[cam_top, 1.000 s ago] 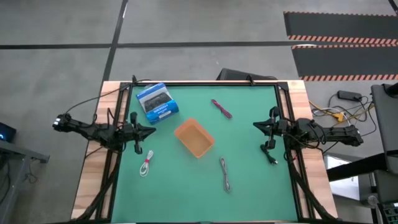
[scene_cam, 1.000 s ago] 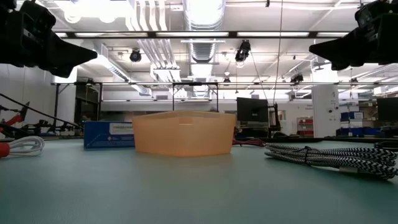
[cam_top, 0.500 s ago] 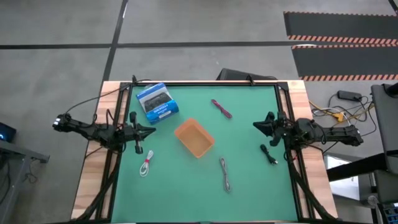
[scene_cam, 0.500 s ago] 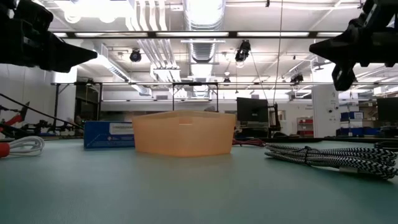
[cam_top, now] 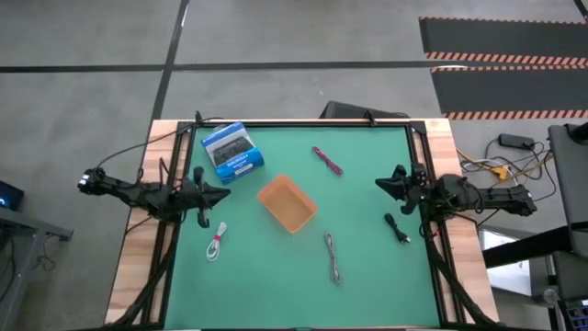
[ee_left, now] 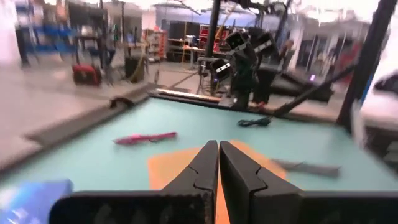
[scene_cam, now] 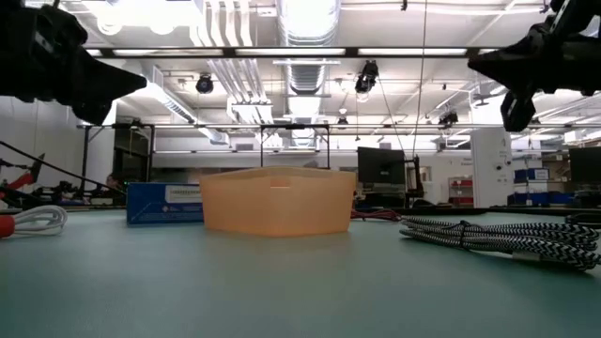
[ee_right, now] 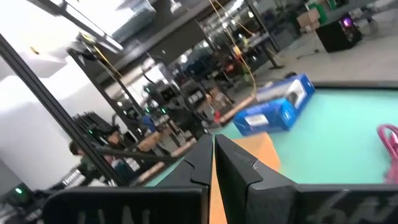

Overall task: Pick and place USB-C Cables
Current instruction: Put the black charger cable into the orange bin

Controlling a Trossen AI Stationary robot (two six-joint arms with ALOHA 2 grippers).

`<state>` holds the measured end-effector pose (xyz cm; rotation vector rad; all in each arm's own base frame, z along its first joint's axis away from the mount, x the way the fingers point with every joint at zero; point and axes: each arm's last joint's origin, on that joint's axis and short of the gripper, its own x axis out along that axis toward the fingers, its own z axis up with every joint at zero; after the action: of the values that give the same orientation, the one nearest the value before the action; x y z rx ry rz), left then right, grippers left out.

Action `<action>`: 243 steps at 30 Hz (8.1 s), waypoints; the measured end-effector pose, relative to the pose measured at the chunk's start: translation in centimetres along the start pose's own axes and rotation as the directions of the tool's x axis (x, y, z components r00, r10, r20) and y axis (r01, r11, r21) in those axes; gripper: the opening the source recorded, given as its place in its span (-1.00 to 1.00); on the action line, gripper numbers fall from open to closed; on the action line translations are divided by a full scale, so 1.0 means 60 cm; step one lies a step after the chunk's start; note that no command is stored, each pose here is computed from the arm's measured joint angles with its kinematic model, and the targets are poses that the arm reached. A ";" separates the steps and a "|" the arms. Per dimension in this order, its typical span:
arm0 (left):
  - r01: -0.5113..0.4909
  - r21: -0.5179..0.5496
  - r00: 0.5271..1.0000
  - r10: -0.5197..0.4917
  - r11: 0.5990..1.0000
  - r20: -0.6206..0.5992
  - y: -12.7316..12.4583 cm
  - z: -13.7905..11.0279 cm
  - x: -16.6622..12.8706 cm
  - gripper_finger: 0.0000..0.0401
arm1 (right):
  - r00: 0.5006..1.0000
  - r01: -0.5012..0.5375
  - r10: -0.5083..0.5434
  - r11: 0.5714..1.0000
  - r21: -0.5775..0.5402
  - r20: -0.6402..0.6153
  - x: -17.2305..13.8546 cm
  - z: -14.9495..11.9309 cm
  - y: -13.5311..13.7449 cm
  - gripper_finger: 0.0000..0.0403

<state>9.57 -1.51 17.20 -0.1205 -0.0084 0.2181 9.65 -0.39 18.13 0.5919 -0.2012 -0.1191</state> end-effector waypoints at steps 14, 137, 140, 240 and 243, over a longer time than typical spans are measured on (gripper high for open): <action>-0.005 -0.332 1.000 -0.004 0.943 -0.027 -0.002 -0.004 0.004 -1.00 | 0.995 -0.054 0.054 0.999 0.002 0.087 0.015 0.013 0.012 -0.96; 0.035 -0.422 0.999 -0.021 0.906 0.038 -0.011 0.009 0.016 -1.00 | -0.247 0.725 -0.463 0.494 -0.480 -0.851 0.076 -0.119 0.006 -0.07; 0.034 -0.421 0.999 -0.020 0.906 0.038 -0.011 0.009 0.016 -1.00 | -0.242 0.738 -0.461 0.484 -0.470 -0.854 0.077 -0.120 0.006 -0.20; 0.035 -0.422 0.999 -0.020 0.906 0.039 -0.011 0.009 0.016 -1.00 | 0.241 0.600 -0.363 0.784 -0.156 -0.900 0.469 0.042 0.155 -0.81; 0.033 -0.421 0.999 -0.020 0.907 0.036 -0.012 0.009 0.016 -1.00 | 0.261 0.580 -0.363 0.800 -0.156 -0.894 0.487 0.048 0.151 -0.81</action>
<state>10.66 -1.91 17.79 -0.5496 -0.0888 0.1883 37.93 0.61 30.09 0.8445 1.1043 -0.3636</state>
